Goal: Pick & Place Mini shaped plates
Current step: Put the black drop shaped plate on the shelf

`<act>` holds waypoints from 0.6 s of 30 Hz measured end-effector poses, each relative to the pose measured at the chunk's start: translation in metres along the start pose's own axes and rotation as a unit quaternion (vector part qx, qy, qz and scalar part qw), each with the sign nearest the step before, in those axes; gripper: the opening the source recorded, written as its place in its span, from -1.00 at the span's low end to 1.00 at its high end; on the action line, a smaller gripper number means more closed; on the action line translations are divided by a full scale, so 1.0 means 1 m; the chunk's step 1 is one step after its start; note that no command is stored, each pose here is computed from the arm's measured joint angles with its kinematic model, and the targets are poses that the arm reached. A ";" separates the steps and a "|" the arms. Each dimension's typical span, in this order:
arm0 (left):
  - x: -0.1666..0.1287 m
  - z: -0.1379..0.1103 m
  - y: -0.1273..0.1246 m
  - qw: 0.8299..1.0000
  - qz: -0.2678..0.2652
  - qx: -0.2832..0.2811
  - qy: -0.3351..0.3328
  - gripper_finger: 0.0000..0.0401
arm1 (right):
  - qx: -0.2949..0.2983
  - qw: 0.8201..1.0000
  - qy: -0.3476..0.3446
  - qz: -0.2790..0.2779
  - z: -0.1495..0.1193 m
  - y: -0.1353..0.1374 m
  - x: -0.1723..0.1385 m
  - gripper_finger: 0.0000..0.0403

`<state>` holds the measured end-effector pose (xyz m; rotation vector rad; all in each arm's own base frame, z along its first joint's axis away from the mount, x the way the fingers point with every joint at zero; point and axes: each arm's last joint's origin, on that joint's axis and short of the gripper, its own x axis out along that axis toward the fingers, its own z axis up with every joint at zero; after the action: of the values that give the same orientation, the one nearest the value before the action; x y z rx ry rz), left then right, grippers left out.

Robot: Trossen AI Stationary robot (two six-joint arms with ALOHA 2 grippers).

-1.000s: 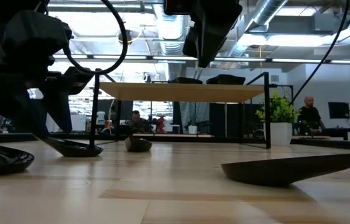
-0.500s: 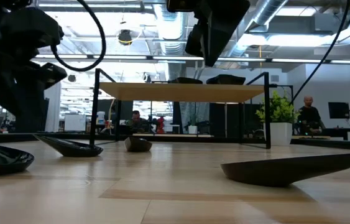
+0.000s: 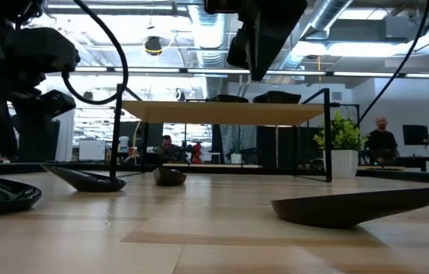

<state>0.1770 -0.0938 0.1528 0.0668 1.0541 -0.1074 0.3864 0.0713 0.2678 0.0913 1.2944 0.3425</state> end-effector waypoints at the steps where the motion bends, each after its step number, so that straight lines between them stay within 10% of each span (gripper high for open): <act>1: 0.001 0.000 0.000 1.000 0.004 0.005 0.000 0.07 | 0.000 1.000 0.000 0.000 0.000 0.000 0.000 -0.62; 18: 0.021 0.006 0.004 1.000 0.009 -0.002 0.004 0.13 | -0.010 1.000 0.003 0.004 -0.001 0.010 0.003 -0.62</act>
<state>0.1925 -0.0913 0.1375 0.0724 1.0609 -0.0889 0.3844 0.0819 0.2678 0.0780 1.2969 0.3626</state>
